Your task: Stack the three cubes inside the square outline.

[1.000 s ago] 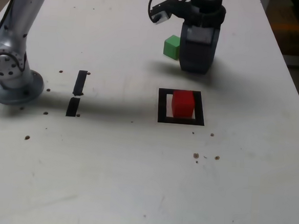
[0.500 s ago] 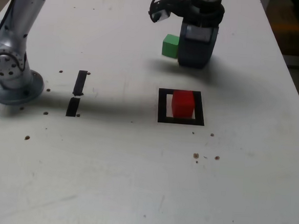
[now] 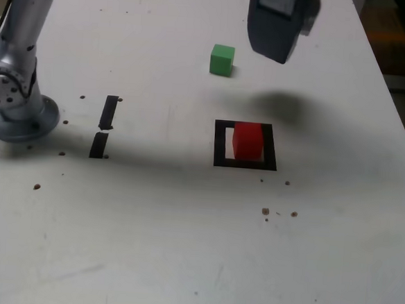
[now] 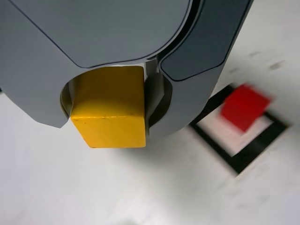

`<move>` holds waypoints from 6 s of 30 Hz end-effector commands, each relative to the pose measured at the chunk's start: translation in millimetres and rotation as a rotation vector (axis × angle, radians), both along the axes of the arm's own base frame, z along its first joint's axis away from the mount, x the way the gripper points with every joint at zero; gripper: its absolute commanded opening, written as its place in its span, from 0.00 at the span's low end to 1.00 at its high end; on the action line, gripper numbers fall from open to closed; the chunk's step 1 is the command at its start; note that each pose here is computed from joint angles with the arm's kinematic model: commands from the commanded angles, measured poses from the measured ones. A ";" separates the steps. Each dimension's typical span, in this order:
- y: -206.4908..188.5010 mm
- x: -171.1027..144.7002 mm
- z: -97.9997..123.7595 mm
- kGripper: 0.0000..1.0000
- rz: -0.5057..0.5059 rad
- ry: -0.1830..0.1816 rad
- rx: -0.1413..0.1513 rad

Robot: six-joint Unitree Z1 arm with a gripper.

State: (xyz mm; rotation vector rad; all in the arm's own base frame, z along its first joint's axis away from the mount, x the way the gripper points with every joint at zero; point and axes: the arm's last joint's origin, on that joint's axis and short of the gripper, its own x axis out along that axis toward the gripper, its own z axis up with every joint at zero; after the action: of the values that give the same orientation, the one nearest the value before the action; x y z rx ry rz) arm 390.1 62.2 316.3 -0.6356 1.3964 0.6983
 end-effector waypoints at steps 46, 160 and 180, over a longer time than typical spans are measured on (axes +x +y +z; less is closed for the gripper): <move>-126.3 -36.3 -54.1 0.30 -0.840 0.191 -0.039; 83.8 -60.2 -115.5 0.70 -0.925 0.332 0.017; 68.1 -74.1 -62.4 0.10 -0.927 0.305 0.041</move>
State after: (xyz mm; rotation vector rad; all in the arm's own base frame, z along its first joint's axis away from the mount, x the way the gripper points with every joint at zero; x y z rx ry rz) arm 319.3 136.6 239.4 0.1776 1.7615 0.0653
